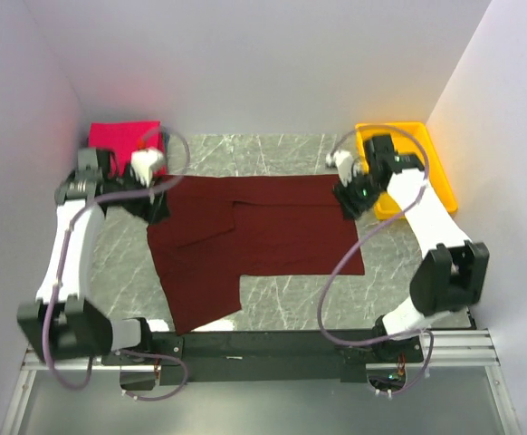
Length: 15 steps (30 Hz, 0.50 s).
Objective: Fold and stack the t-shirts
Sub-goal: Fold the tshirt
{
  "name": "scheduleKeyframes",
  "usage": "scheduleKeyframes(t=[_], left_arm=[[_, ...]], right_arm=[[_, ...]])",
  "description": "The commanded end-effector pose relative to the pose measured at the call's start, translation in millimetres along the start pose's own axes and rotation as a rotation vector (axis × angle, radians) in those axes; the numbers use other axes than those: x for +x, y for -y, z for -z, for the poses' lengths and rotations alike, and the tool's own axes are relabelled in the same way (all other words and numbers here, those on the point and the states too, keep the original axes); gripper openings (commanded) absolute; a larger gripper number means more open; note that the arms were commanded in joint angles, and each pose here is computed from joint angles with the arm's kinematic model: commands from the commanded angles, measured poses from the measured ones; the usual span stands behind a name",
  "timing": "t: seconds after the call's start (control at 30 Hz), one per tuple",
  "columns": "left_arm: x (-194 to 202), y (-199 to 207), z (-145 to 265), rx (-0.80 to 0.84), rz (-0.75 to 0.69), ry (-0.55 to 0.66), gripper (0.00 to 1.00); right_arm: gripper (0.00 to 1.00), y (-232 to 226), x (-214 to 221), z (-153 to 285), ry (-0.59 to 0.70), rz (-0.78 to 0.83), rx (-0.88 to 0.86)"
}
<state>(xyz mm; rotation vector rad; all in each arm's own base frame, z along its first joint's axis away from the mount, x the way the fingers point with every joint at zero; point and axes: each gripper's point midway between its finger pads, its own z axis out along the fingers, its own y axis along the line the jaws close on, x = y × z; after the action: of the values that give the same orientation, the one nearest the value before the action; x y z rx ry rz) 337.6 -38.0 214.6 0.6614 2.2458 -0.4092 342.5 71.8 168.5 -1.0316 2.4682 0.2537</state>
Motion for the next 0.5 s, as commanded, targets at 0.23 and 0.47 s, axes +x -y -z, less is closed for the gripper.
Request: scheduleKeyframes(t=[0.23,0.47], left_arm=[[135,75,9,0.259,-0.198,-0.212,0.72],[140,75,6,0.246,-0.167,-0.216,0.71]], right_arm=[[0.39,-55,129,-34,-0.211,0.279,-0.02],[0.36,-62,154,-61,-0.255,0.324,0.007]])
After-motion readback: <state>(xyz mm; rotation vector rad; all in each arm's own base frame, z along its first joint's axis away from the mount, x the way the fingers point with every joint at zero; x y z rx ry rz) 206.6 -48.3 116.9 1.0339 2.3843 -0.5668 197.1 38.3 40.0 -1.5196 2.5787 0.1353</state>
